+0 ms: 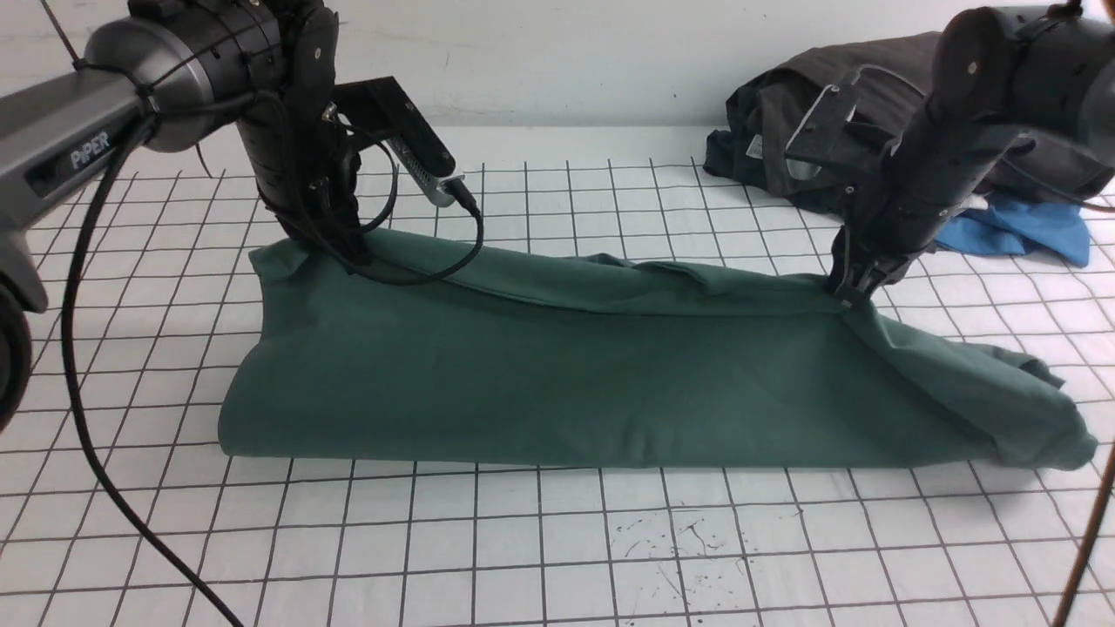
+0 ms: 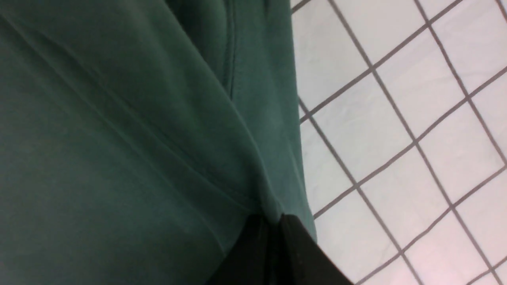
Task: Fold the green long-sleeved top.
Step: Use both arms to drag the lower edge of the fabric forward and fold it over the upper edge, then use the right arm to clamp the right edge of the fabric, then use the right arm to drag the right edge of the fabric to the left and folds it over the left edge
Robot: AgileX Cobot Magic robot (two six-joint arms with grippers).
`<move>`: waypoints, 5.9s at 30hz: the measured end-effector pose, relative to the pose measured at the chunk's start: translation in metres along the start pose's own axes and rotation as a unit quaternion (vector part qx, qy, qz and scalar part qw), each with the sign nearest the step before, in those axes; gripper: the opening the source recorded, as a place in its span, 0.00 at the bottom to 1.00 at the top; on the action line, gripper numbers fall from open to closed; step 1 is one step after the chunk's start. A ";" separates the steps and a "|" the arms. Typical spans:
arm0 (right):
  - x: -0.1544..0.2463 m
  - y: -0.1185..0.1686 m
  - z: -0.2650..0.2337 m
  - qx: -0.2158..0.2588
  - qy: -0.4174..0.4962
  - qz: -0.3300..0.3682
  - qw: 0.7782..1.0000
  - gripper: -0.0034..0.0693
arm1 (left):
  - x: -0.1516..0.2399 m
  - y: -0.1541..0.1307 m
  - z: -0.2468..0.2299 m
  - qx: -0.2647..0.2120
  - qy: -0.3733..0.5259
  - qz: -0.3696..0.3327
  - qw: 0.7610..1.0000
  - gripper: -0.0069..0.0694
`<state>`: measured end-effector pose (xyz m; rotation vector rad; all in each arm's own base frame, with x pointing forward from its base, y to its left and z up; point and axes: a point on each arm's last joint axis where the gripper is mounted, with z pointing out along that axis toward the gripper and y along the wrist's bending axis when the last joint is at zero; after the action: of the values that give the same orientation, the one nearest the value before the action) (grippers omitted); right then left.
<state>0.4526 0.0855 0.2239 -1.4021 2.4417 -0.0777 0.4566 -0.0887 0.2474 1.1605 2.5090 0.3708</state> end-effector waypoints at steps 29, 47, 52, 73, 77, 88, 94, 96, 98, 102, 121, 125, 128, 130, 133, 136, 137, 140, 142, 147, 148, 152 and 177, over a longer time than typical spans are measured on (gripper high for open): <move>-0.007 -0.043 0.019 0.082 -0.085 0.158 0.980 0.57 | 0.002 0.036 0.047 -0.023 -0.050 -0.130 0.990 0.57; -0.069 0.034 0.067 -0.073 -0.088 0.081 0.990 0.04 | -0.005 0.035 -0.012 0.087 -0.031 -0.199 0.976 0.14; -0.076 0.014 0.069 0.015 -0.150 0.167 0.974 0.03 | -0.008 0.033 -0.013 0.102 -0.042 -0.190 0.975 0.08; -0.015 -0.026 -0.070 0.055 -0.056 0.255 0.964 0.03 | -0.015 0.025 -0.015 0.113 -0.050 -0.164 0.979 0.08; 0.013 0.001 -0.048 0.011 0.013 0.272 0.962 0.03 | -0.034 0.002 -0.020 0.124 -0.059 -0.136 0.981 0.08; 0.106 0.008 0.006 0.000 0.105 0.365 0.925 0.03 | -0.053 -0.024 -0.027 0.144 -0.071 -0.110 0.981 0.08; 0.150 -0.029 0.000 0.064 0.063 0.435 0.896 0.03 | -0.053 -0.024 -0.027 0.143 -0.071 -0.110 0.981 0.08; 0.163 -0.037 -0.004 0.071 0.059 0.453 0.887 0.03 | -0.053 -0.024 -0.027 0.144 -0.071 -0.110 0.981 0.08; 0.170 -0.043 -0.009 0.072 0.054 0.470 0.878 0.05 | -0.053 -0.024 -0.027 0.144 -0.071 -0.110 0.981 0.08; 0.180 -0.048 -0.018 0.049 0.046 0.506 0.860 0.19 | -0.053 -0.024 -0.027 0.144 -0.071 -0.110 0.981 0.08; 0.179 -0.035 0.033 -0.011 0.028 0.540 0.841 0.88 | -0.053 -0.024 -0.027 0.146 -0.072 -0.111 0.980 0.08; 0.167 -0.032 0.038 -0.009 0.025 0.525 0.851 0.84 | -0.053 -0.024 -0.027 0.146 -0.073 -0.111 0.980 0.08; 0.157 -0.030 0.040 -0.005 0.021 0.512 0.859 0.76 | -0.053 -0.024 -0.027 0.146 -0.073 -0.111 0.980 0.08; 0.154 -0.029 0.041 -0.006 0.020 0.509 0.861 0.68 | -0.053 -0.024 -0.027 0.146 -0.073 -0.111 0.980 0.08; 0.154 -0.028 0.041 -0.008 0.022 0.508 0.861 0.55 | -0.053 -0.024 -0.027 0.146 -0.073 -0.111 0.980 0.08; 0.155 -0.028 0.037 -0.005 0.030 0.500 0.866 0.37 | -0.053 -0.024 -0.027 0.146 -0.073 -0.111 0.980 0.08; 0.155 -0.028 0.034 0.001 0.034 0.492 0.870 0.28 | -0.053 -0.024 -0.028 0.145 -0.073 -0.111 0.980 0.08; 0.155 -0.029 0.020 0.025 0.042 0.469 0.882 0.15 | -0.052 -0.022 -0.034 0.136 -0.076 -0.109 0.982 0.08; 0.155 -0.031 0.004 0.051 0.046 0.456 0.887 0.15 | -0.050 -0.018 -0.044 0.122 -0.080 -0.106 0.984 0.08; 0.149 -0.044 -0.063 0.133 0.039 0.438 0.888 0.15 | -0.040 -0.004 -0.096 0.066 -0.110 -0.101 0.987 0.08; 0.142 -0.047 -0.085 0.148 0.026 0.435 0.888 0.15 | -0.035 0.001 -0.116 0.048 -0.124 -0.101 0.986 0.08; 0.097 -0.043 -0.140 0.157 -0.024 0.401 0.902 0.15 | -0.017 0.008 -0.174 0.000 -0.158 -0.104 0.982 0.08; -0.164 0.130 -0.013 -0.142 -0.164 0.252 0.943 0.15 | 0.099 -0.022 -0.364 -0.088 -0.305 -0.197 0.928 0.08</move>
<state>0.4163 0.2902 0.2501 -0.7579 2.4968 0.5966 0.2300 -0.0589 0.5478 0.5565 2.0295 0.0973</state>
